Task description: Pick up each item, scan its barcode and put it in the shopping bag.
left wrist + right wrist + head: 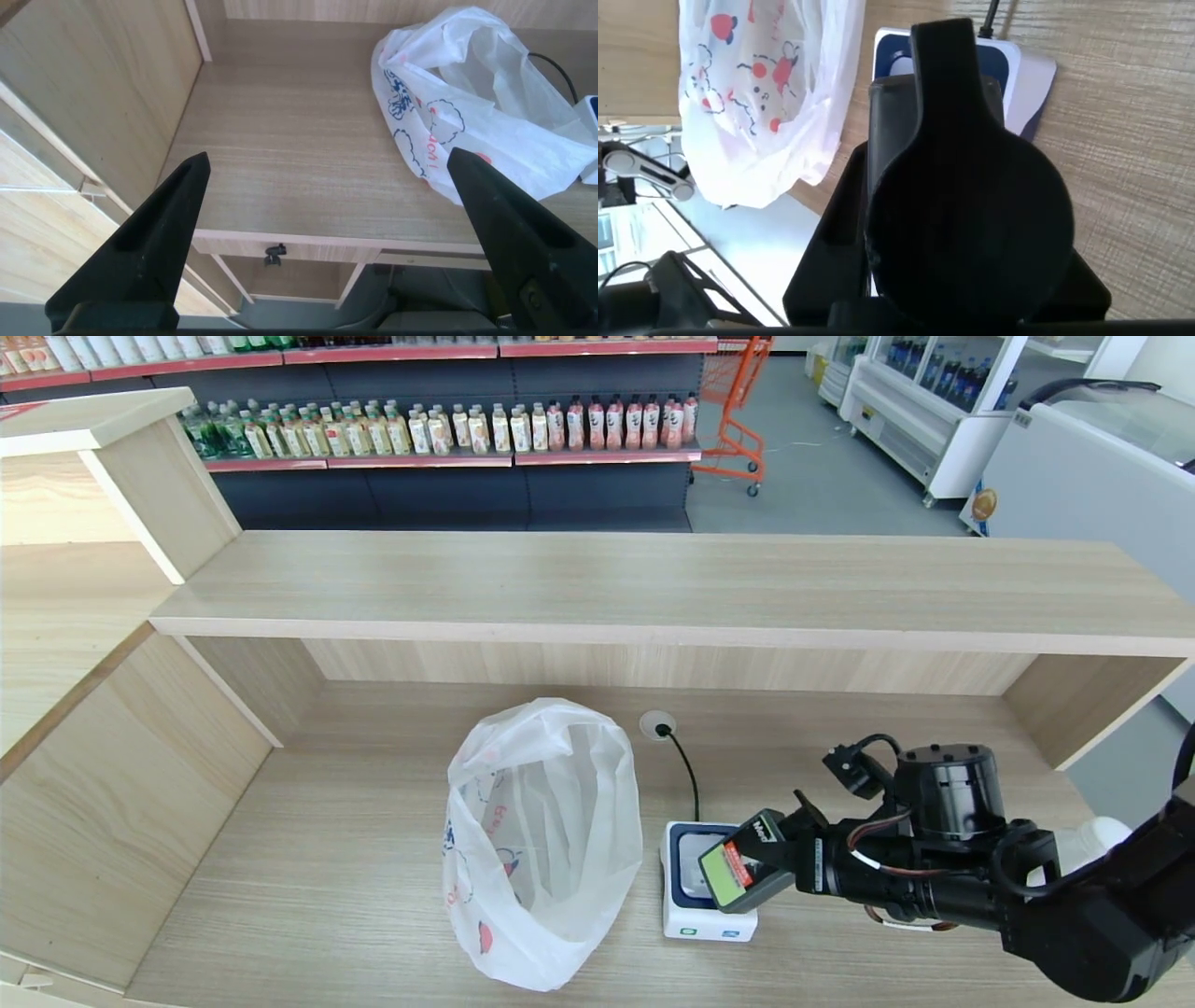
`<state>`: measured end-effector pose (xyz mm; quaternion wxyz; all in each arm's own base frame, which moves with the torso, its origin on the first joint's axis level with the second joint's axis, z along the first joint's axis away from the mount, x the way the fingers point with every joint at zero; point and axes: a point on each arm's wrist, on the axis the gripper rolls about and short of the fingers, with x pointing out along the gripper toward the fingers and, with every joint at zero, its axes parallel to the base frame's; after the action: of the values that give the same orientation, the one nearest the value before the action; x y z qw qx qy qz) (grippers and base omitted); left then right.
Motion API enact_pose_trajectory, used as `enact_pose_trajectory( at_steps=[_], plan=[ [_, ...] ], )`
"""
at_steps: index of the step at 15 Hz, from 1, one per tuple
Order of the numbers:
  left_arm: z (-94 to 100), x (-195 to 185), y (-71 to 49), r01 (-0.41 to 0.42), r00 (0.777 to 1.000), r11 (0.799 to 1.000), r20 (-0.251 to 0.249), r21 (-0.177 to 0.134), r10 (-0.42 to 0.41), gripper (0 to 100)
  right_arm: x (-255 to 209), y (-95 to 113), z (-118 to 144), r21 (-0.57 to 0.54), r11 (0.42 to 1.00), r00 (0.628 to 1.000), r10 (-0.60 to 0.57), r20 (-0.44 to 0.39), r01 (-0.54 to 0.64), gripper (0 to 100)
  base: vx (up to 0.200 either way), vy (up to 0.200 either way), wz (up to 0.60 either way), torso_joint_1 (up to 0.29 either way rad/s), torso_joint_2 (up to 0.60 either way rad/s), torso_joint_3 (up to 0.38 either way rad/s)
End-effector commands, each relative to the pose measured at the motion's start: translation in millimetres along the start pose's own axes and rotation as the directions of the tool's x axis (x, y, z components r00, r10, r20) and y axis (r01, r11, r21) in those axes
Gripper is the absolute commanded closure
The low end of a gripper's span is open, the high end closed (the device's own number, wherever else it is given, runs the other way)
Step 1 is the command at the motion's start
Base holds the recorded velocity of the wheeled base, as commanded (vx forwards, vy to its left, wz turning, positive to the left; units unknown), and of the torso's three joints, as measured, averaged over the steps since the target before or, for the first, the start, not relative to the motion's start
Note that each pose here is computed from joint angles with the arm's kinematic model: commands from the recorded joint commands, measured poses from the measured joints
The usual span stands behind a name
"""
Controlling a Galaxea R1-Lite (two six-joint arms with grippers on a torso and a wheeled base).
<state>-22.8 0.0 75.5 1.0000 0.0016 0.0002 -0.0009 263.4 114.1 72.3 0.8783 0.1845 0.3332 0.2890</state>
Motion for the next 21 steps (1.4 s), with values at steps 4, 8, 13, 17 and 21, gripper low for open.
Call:
enact_pose_trajectory(
  at_steps=[4, 8, 13, 17, 21],
  plan=[
    [0.0, 0.0, 0.0, 0.0, 1.0, 1.0, 0.0, 0.0, 0.0, 0, -51.0, 16.4, 33.2, -0.001, 0.998, 0.978, 0.063, 0.197, -0.064, 100, 0.0, 0.0, 0.0, 0.0, 0.0, 0.0],
    [0.0, 0.1, 0.0, 0.0, 1.0, 1.0, -0.001, 0.0, 0.0, 0, -94.8, -4.1, 26.0, -0.26, 0.957, 0.957, -0.049, 0.285, 0.126, 100, 0.0, 0.0, 0.0, 0.0, 0.0, 0.0],
    [0.0, 0.0, 0.0, 0.0, 1.0, 1.0, 0.0, 0.001, 0.0, 0, -119.5, 4.1, 14.2, -0.331, 0.93, 0.946, -0.047, 0.321, 0.159, 100, -0.04, 0.0, 0.0, 0.0, 0.0, 0.0],
    [0.0, 0.0, 0.0, 0.0, 1.0, 1.0, 0.0, 0.001, 0.0, 0, -120.2, 3.3, 11.7, -0.27, 0.951, 0.946, -0.059, 0.318, 0.15, 100, -0.2, 0.0, 0.0, 0.004, 0.0, 0.005],
    [0.0, 0.0, 0.0, 0.0, 1.0, 1.0, 0.0, 0.001, 0.0, 0, -124.3, 3.4, 4.9, -0.179, 0.973, 0.944, -0.083, 0.319, 0.147, 100, -0.15, 0.0, 0.0, 0.001, 0.0, 0.002]
  ],
)
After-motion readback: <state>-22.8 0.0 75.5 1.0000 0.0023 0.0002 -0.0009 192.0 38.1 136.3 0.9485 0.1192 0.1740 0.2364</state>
